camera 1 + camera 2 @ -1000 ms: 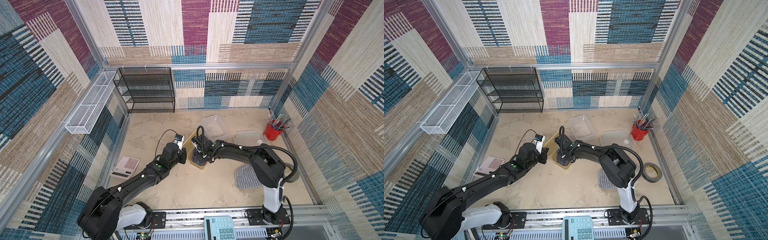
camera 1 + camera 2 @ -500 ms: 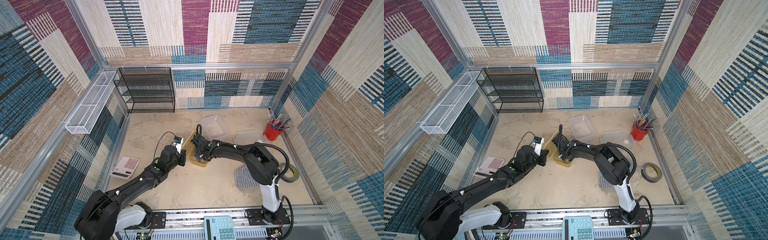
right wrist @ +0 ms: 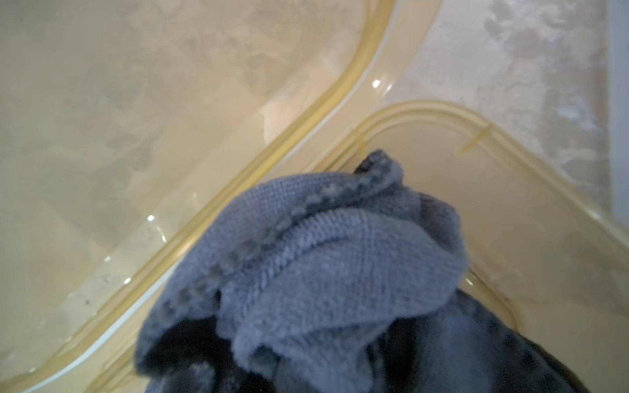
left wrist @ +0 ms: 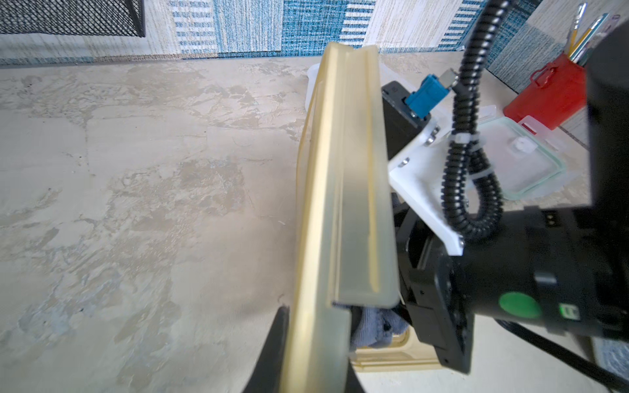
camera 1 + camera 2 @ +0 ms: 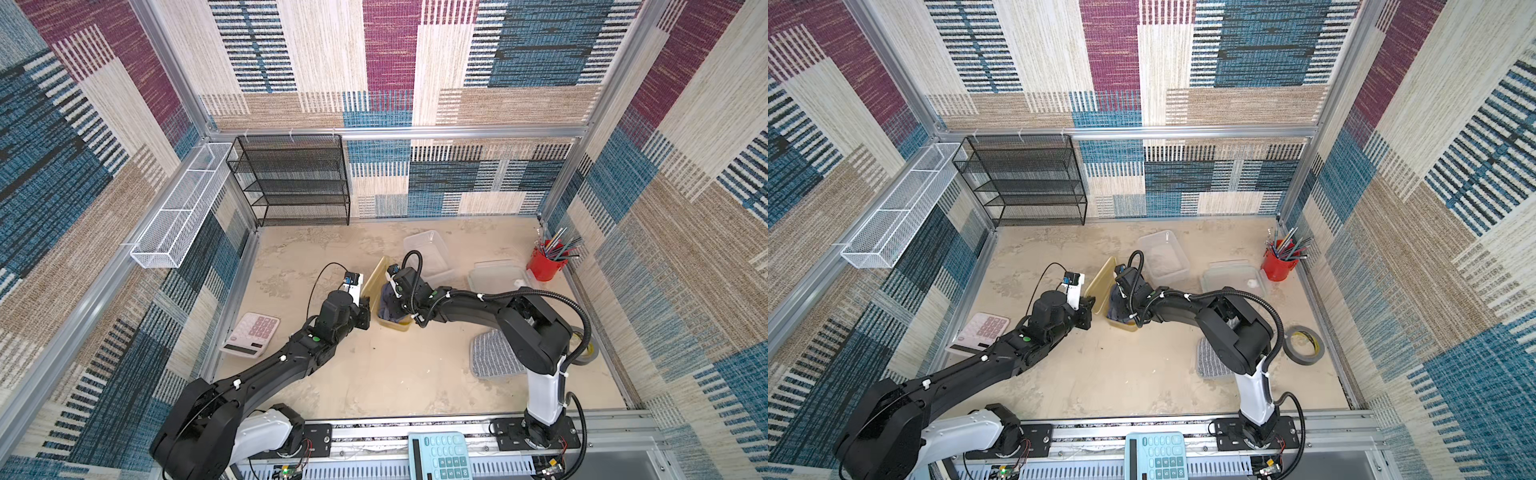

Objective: Wipe the insides of the lunch boxes
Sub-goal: Wipe the dirt inside the lunch box, then move the lunch box to the center of the board.

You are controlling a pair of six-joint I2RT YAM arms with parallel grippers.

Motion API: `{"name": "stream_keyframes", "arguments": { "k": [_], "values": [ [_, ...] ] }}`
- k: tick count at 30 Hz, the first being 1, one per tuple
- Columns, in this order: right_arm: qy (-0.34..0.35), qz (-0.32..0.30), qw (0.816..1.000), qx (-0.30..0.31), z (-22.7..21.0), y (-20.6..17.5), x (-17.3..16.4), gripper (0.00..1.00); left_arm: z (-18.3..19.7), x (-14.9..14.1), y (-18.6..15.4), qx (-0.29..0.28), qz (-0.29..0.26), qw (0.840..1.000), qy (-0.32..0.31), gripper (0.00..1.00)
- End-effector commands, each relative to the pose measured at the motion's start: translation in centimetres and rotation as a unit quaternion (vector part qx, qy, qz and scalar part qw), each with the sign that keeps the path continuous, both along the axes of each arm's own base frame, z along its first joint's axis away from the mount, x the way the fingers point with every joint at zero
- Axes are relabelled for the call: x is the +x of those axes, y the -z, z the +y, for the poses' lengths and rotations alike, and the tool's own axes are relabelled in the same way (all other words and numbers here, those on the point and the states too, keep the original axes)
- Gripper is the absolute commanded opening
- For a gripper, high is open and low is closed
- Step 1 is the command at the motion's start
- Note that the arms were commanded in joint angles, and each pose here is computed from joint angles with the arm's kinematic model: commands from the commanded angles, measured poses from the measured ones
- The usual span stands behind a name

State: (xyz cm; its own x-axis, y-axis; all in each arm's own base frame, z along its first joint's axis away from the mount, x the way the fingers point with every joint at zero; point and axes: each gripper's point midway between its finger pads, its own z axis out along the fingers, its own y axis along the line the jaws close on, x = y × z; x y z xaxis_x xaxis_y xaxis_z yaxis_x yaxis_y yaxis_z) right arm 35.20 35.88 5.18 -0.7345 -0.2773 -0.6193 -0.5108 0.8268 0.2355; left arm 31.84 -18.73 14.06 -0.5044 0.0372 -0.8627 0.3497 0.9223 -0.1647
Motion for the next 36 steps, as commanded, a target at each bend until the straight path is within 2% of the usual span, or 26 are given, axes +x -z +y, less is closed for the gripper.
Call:
{"name": "stream_keyframes", "arguments": {
  "k": [1,4,11,15,20,25,30,36],
  "values": [
    [-0.086,0.028,0.991,0.094,3.5,-2.8,-3.2,0.16,0.2,-2.1,2.8,0.027,0.062,0.997,0.026,0.05],
    [-0.071,-0.024,0.992,0.099,1.6,-6.5,-3.3,0.16,0.4,-2.1,2.6,0.038,0.057,0.997,0.028,0.05],
    [-0.050,-0.119,0.984,0.123,-2.3,-14.9,-4.8,0.17,-0.8,-2.5,1.7,0.044,0.040,0.995,0.078,0.05],
    [-0.029,-0.163,0.977,0.135,-5.1,-18.2,-6.1,0.21,-1.2,-2.6,0.6,0.036,0.020,0.995,0.095,0.05],
    [0.030,-0.197,0.972,0.123,-9.3,-20.0,-6.4,0.21,-2.0,-2.3,-1.3,0.019,-0.010,0.994,0.108,0.07],
    [0.086,-0.229,0.959,0.141,-13.9,-22.5,-6.8,0.26,-3.6,-1.3,-2.8,0.000,-0.031,0.991,0.128,0.07],
    [0.138,-0.244,0.953,0.117,-17.7,-23.2,-7.0,0.26,-5.7,0.6,-3.7,-0.013,-0.045,0.988,0.146,0.07],
    [0.194,-0.264,0.937,0.119,-21.6,-24.4,-7.2,0.28,-9.0,2.8,-4.0,-0.035,-0.053,0.981,0.181,0.07]
  ]
}}
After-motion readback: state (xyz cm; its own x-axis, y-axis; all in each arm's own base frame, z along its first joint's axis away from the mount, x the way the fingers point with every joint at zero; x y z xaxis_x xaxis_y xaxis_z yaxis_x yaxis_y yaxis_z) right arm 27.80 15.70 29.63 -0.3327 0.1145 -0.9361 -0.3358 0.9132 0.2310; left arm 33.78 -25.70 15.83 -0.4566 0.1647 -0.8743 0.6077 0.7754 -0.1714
